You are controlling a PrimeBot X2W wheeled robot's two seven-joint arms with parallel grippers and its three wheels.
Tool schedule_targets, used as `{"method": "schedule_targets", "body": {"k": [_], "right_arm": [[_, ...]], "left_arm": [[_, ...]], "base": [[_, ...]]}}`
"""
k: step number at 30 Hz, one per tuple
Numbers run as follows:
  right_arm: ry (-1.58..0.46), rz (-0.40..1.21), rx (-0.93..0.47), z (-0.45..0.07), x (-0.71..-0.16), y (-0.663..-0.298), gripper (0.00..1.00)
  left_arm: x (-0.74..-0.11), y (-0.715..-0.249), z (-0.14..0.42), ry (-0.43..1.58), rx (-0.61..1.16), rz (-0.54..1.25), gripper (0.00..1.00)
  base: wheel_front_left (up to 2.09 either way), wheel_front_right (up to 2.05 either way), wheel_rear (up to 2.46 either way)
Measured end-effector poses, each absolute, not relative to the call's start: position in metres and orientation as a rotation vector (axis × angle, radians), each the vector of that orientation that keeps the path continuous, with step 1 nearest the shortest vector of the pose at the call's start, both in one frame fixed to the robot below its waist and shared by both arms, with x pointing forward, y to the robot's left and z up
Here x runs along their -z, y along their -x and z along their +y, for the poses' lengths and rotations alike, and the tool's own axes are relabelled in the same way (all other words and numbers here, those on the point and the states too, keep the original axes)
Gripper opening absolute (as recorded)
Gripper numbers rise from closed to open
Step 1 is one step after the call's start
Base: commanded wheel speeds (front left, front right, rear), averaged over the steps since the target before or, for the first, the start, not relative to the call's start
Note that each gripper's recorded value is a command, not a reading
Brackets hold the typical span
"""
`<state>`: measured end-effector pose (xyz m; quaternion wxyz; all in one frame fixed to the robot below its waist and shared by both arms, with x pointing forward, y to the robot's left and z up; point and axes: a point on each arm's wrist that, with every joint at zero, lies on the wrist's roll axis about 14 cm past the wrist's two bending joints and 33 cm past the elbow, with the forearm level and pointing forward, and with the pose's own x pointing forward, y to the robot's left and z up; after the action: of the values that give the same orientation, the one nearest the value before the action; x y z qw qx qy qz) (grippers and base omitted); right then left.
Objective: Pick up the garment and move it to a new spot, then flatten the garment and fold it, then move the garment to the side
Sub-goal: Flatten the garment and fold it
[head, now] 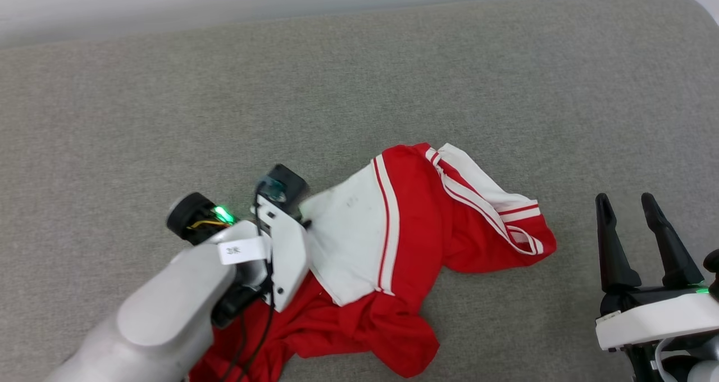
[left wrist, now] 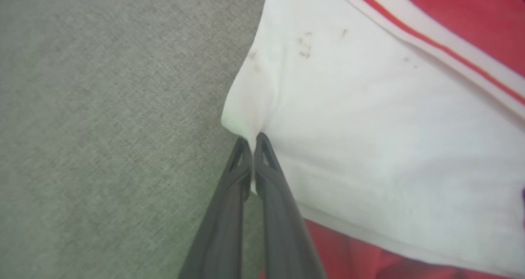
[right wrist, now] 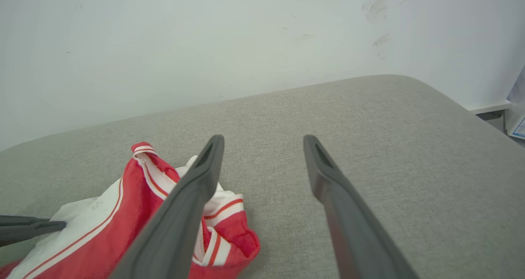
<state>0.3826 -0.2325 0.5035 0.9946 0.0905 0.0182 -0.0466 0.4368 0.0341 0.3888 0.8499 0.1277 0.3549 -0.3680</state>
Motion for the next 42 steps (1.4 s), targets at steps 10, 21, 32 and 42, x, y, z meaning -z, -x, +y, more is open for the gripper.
{"method": "schedule_targets", "body": {"k": [10, 21, 32, 42], "right_arm": [[-0.191, 0.036, 0.061, -0.223, -0.506, -0.388, 1.0], [-0.192, 0.044, 0.064, -0.225, -0.505, -0.388, 1.0], [-0.182, 0.032, 0.106, -0.239, -0.512, -0.374, 1.0], [-0.18, 0.006, 0.101, -0.239, -0.524, -0.369, 1.0]], "left_arm": [[-0.432, -0.468, 0.126, -0.198, 0.444, 0.585, 0.0], [-0.382, -0.416, 0.191, 0.002, 0.193, 0.757, 0.0], [-0.395, -0.413, 0.182, 0.131, 0.138, 0.588, 1.0], [-0.457, -0.428, 0.174, 0.107, 0.11, 0.247, 1.0]], "base": [[0.0, 0.0, 0.0], [0.0, 0.0, 0.0], [0.0, 0.0, 0.0], [0.0, 0.0, 0.0]]}}
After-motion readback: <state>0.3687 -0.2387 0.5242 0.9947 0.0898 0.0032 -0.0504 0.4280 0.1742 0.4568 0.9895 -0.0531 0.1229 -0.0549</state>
